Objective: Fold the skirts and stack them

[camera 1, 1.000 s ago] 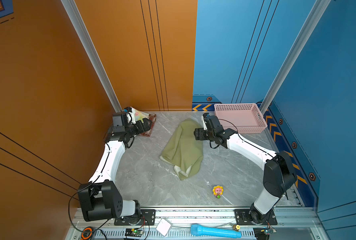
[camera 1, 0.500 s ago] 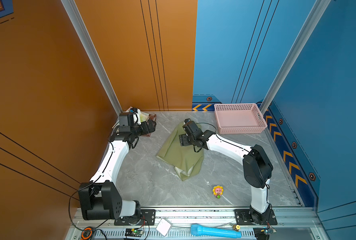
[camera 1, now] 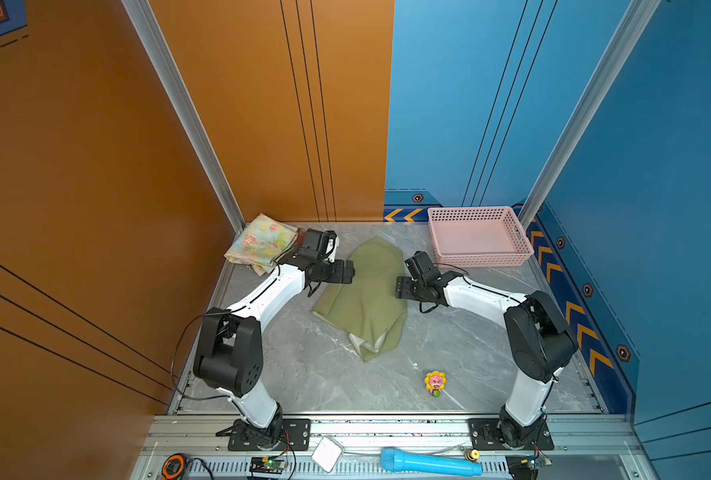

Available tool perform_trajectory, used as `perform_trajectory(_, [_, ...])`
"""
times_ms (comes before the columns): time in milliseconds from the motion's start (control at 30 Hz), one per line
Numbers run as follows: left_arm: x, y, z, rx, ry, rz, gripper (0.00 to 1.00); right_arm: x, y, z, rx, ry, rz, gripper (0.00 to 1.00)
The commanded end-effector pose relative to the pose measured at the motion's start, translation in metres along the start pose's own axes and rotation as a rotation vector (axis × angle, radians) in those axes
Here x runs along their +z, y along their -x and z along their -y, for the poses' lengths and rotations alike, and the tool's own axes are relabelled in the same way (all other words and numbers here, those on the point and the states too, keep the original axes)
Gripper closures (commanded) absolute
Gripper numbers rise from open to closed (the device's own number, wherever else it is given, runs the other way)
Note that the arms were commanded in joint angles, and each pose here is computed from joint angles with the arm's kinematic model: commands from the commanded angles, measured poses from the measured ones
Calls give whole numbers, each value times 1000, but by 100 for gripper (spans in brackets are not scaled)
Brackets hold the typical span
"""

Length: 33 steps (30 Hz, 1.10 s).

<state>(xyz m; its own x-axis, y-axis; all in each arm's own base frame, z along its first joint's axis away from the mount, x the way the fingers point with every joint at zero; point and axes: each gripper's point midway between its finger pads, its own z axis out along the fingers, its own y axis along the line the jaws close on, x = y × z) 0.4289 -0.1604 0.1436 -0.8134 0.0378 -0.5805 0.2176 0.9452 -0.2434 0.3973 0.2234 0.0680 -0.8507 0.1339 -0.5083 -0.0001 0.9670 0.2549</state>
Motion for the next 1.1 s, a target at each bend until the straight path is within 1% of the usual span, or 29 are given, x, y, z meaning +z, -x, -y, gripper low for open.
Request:
perform_trajectory(0, [19,17,-3,8,53,-5,2,5,3,2,88,81,7,16])
perform_trajectory(133, [58,29,3,19,58,-39,2,17,2,-5,130,150,-14,18])
perform_trajectory(300, [99,45,-6,27,90,-63,2,27,6,-8,155,178,-21,18])
perform_trajectory(400, [119,55,-17,17,112,-73,2,33,8,-14,167,198,-21,19])
perform_trajectory(500, [130,67,-25,-6,105,-60,2,40,10,-21,170,210,-21,20])
perform_trajectory(667, [154,76,-26,-60,21,-61,1,54,14,-30,168,232,-23,25])
perform_trajectory(767, [168,77,-18,-74,-35,-68,6,60,17,-34,171,242,-23,32])
perform_trajectory(833, [176,76,-10,-85,-77,-76,12,63,19,-38,167,249,-20,40])
perform_trajectory(900, [183,73,0,-93,-128,-90,24,65,21,-42,161,258,-17,52])
perform_trajectory(967, [189,71,7,-97,-155,-98,35,62,29,-47,147,269,-1,64])
perform_trajectory(1033, [191,70,15,-98,-187,-105,47,60,36,-49,138,271,15,78])
perform_trajectory(1067, [192,70,17,-98,-194,-105,55,59,39,-51,130,275,24,85])
